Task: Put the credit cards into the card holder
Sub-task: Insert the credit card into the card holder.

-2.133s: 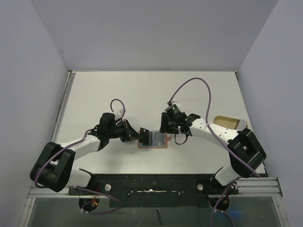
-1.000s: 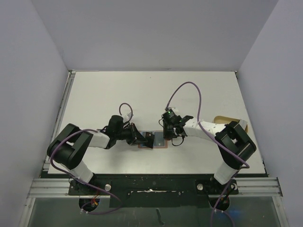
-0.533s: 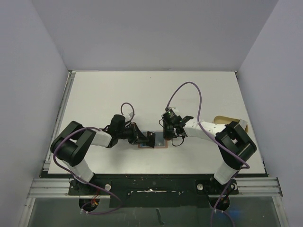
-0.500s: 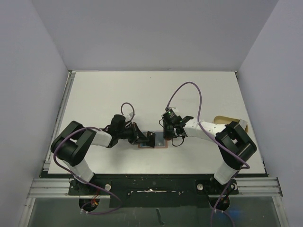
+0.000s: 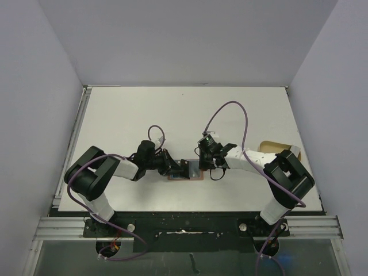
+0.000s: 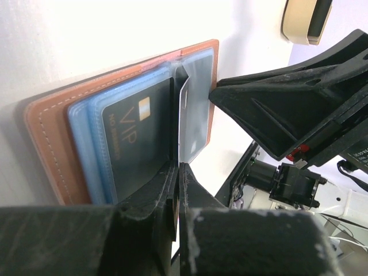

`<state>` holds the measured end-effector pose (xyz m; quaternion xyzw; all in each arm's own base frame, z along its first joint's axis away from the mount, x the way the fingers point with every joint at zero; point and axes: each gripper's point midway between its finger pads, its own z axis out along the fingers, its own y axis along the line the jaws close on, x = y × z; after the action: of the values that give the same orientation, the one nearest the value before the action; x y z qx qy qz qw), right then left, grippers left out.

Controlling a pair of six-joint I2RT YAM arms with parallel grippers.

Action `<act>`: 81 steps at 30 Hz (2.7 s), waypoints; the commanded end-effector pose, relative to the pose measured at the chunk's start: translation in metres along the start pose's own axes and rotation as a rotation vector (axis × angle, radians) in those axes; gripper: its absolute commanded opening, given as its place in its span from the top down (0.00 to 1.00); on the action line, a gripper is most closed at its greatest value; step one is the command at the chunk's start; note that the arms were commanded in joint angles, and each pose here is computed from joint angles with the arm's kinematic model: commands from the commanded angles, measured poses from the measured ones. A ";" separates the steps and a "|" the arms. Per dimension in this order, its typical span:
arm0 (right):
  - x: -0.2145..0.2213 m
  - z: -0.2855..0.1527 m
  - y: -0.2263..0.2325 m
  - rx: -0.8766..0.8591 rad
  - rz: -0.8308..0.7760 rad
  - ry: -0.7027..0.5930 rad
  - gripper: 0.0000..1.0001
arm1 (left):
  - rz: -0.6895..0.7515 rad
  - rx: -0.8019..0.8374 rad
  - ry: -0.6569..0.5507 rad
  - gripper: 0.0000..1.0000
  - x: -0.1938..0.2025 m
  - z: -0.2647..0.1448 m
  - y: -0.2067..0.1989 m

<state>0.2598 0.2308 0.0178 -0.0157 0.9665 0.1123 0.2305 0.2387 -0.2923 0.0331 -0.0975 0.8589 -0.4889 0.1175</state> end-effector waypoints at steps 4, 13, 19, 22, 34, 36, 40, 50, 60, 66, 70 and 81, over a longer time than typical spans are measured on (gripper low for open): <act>0.009 -0.005 -0.007 0.022 0.002 0.001 0.80 | 0.035 0.005 -0.080 1.00 -0.015 0.005 -0.005; 0.011 -0.007 -0.007 0.022 0.010 0.001 0.81 | 0.028 0.005 -0.111 1.00 -0.018 0.002 -0.004; 0.011 -0.009 -0.008 0.024 0.029 -0.013 0.81 | 0.029 0.022 -0.109 1.00 -0.014 0.003 -0.008; 0.011 -0.008 -0.007 0.016 0.044 -0.021 0.82 | 0.026 0.026 -0.103 1.00 -0.011 0.004 -0.009; 0.008 -0.013 -0.008 0.011 0.054 -0.042 0.82 | 0.097 -0.090 -0.133 0.68 -0.019 -0.002 -0.005; 0.009 -0.013 -0.008 0.010 0.051 -0.041 0.83 | 0.102 -0.101 -0.136 0.67 -0.019 -0.003 -0.004; 0.011 -0.013 -0.010 0.009 0.047 -0.038 0.83 | 0.116 -0.140 -0.152 0.66 -0.024 -0.004 -0.001; 0.014 -0.013 -0.011 0.002 0.050 -0.047 0.84 | 0.165 -0.220 -0.160 0.65 -0.024 -0.002 0.002; 0.012 -0.013 -0.006 -0.022 0.060 -0.051 0.86 | 0.110 -0.196 -0.174 0.67 -0.019 0.005 0.000; 0.018 -0.014 -0.003 -0.042 0.075 -0.049 0.87 | 0.074 -0.183 -0.156 0.69 -0.010 0.014 0.002; 0.019 -0.014 -0.002 -0.043 0.077 -0.050 0.87 | 0.096 -0.209 -0.170 0.68 -0.012 0.014 0.000; 0.016 -0.020 -0.007 -0.024 0.070 -0.072 0.87 | 0.195 -0.388 -0.253 0.61 -0.035 -0.009 0.008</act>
<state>0.2346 0.2198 0.0155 0.0173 0.9627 0.1270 0.2384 0.2618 -0.2939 0.0349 -0.1016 0.9057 -0.3481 0.2194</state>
